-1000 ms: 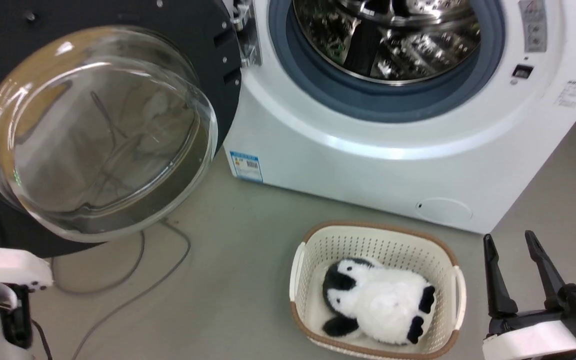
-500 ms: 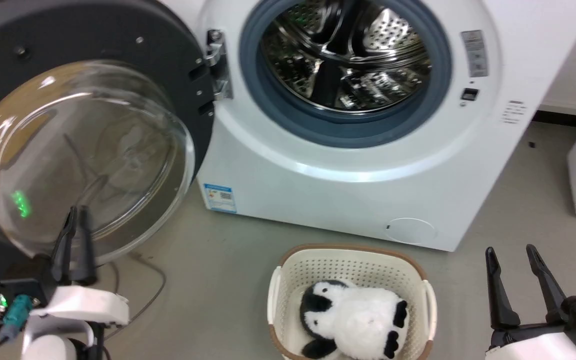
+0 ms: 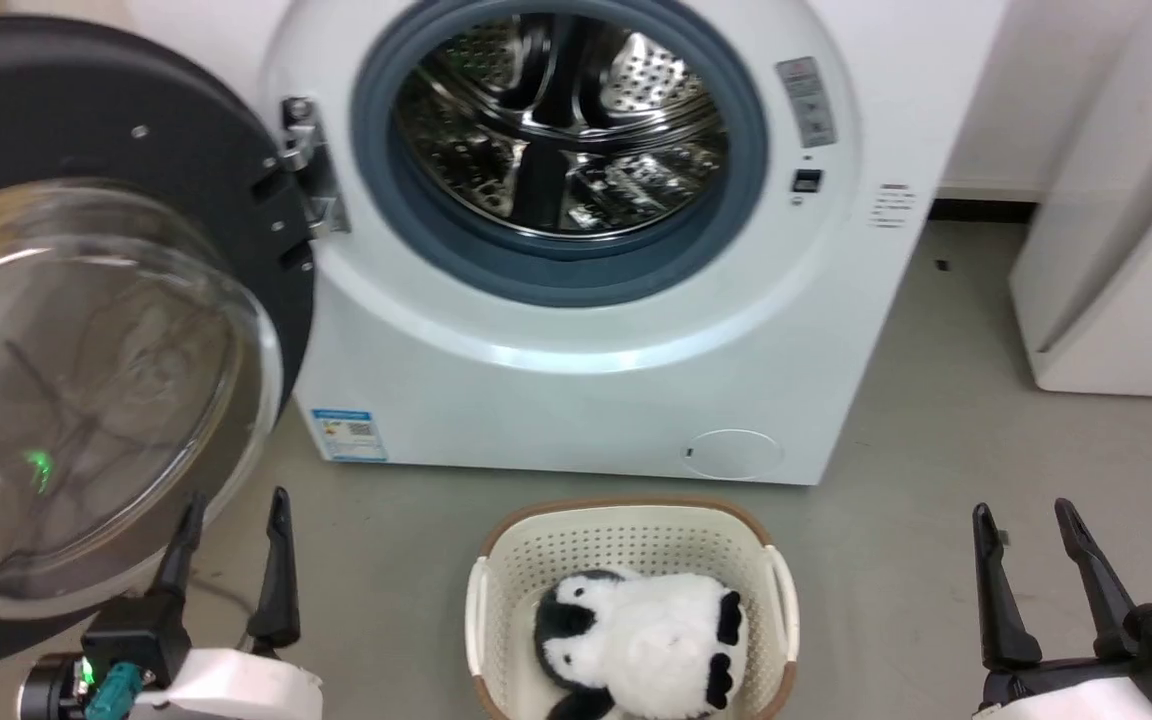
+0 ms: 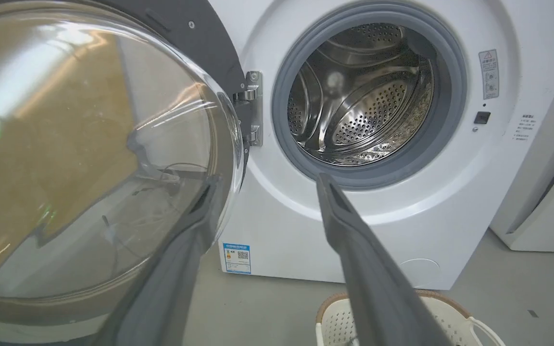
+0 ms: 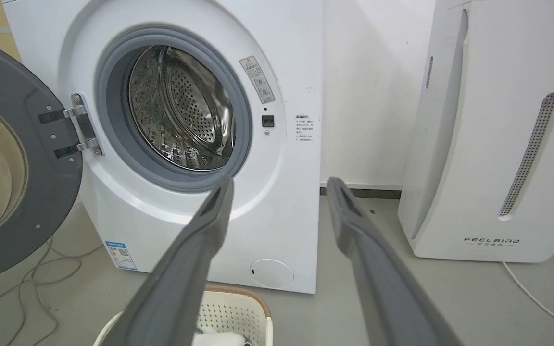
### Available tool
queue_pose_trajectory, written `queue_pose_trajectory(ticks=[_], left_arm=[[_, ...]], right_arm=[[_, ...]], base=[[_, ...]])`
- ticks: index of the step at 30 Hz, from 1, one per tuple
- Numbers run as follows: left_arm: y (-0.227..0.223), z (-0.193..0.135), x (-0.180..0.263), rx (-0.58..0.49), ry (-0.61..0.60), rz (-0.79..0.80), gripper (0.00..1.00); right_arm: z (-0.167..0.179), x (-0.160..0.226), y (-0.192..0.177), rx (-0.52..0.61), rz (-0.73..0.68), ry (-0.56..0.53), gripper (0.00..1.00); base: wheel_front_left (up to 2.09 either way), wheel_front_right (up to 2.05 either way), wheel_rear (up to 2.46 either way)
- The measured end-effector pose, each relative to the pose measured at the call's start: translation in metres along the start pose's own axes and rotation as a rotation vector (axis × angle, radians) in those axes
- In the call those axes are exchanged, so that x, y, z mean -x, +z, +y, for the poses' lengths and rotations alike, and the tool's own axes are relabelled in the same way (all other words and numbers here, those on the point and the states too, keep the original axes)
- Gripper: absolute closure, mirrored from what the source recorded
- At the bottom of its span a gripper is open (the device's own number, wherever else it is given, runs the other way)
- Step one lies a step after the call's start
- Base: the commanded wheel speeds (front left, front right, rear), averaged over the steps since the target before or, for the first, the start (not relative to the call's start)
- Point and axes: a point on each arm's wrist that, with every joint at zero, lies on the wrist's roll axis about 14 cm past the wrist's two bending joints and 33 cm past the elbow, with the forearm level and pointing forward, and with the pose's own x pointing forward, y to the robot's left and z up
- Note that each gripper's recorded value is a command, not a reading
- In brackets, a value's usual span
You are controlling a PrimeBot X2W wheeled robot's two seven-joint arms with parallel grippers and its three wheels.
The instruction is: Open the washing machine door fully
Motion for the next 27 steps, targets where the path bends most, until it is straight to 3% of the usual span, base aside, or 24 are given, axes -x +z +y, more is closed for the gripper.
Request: queue_pose_trajectory(ticks=[8, 9, 27], left_arm=[[-0.009, -0.021, 0.0, 0.017, -0.049, 0.026, 0.0], [-0.01, -0.023, 0.0, 0.019, -0.054, 0.029, 1.0], [-0.012, -0.029, -0.001, 0.019, -0.069, 0.048, 1.0]], right_arm=[[-0.013, 0.015, 0.003, 0.008, -0.003, -0.043, 0.0], [-0.014, 0.016, 0.003, 0.009, -0.002, -0.046, 1.0], [-0.013, 0.017, 0.0, 0.014, 0.024, -0.044, 1.0]], base=[[0.0, 0.0, 0.0], [0.0, 0.0, 0.0], [0.0, 0.0, 0.0]])
